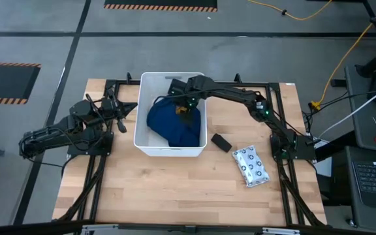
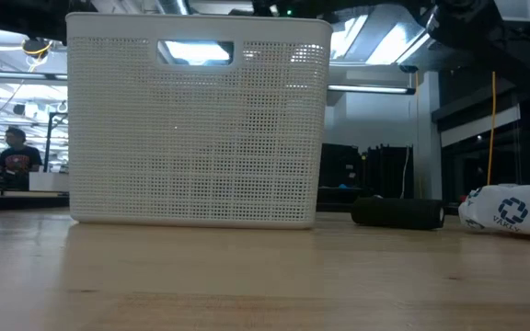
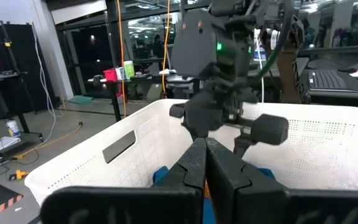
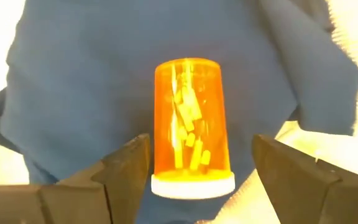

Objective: Pick & place medical supplies in basket/bin
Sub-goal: Put the orange bottle into the white bin, then put the black bandage into the white bin

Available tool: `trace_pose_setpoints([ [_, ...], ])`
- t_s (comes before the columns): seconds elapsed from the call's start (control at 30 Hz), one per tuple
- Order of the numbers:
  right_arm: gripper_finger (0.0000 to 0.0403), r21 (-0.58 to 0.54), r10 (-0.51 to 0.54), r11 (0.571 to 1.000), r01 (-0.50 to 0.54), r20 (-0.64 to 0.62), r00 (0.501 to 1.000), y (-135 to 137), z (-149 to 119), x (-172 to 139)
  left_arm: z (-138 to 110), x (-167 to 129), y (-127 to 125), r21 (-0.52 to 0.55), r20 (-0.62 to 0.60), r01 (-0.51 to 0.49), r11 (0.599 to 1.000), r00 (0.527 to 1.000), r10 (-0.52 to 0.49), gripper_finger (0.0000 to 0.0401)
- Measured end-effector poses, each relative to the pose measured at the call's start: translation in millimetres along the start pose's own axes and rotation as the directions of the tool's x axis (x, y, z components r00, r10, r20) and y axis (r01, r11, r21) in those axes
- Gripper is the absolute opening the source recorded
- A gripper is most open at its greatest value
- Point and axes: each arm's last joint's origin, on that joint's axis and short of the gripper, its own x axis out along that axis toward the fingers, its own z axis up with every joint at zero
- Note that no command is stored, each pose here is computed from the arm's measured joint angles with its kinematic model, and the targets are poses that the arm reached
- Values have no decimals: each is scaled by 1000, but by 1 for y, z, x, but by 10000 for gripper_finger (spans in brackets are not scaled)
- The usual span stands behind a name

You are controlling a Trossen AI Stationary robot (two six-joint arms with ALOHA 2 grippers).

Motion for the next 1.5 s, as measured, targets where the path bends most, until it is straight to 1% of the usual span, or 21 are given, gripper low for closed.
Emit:
trace_pose_setpoints([
  [0.27,282,-33,-7,999,9,77,997,6,-2,-34,0,0,0,0,0,0,1000,1000,0,4],
  [0.37,282,-44,-21,999,26,117,993,12,-4,-53,0,0,0,0,0,0,1000,1000,0,4],
  [0.5,282,-51,-92,993,102,171,981,18,-11,-84,0,0,0,-4,0,0,1000,1000,0,8],
  [0.57,282,-61,-109,991,123,196,974,20,-15,-99,0,0,0,-16,0,1,1000,1000,-1,8],
  [0.67,282,-49,-108,991,123,245,964,23,-21,-122,0,0,0,-17,0,4,1000,1000,-4,7],
  [0.77,282,-42,-105,992,122,282,954,27,-28,-138,0,0,0,-17,0,5,1000,1000,-5,6],
  [0.93,271,-8,-159,986,167,260,952,31,-43,-139,-3,0,0,-14,-29,8,1000,1000,-8,8],
  [1.03,259,4,-165,985,171,291,942,35,-54,-138,-5,0,-1,-11,-55,10,1000,998,-10,6],
  [1.1,252,9,-164,985,172,353,921,37,-60,-137,-7,0,-1,-10,-67,10,1000,998,-11,5],
  [1.23,241,2,-161,984,178,435,886,39,-81,-128,-7,0,-1,-10,-67,9,1000,998,-10,4],
  [1.4,231,10,-166,981,193,550,819,38,-118,-129,-6,0,-1,-10,-67,10,1000,998,-11,4],
  [1.5,226,-1,-165,978,210,619,768,38,-140,-129,-5,0,0,-12,-51,10,1000,999,-10,6],
])
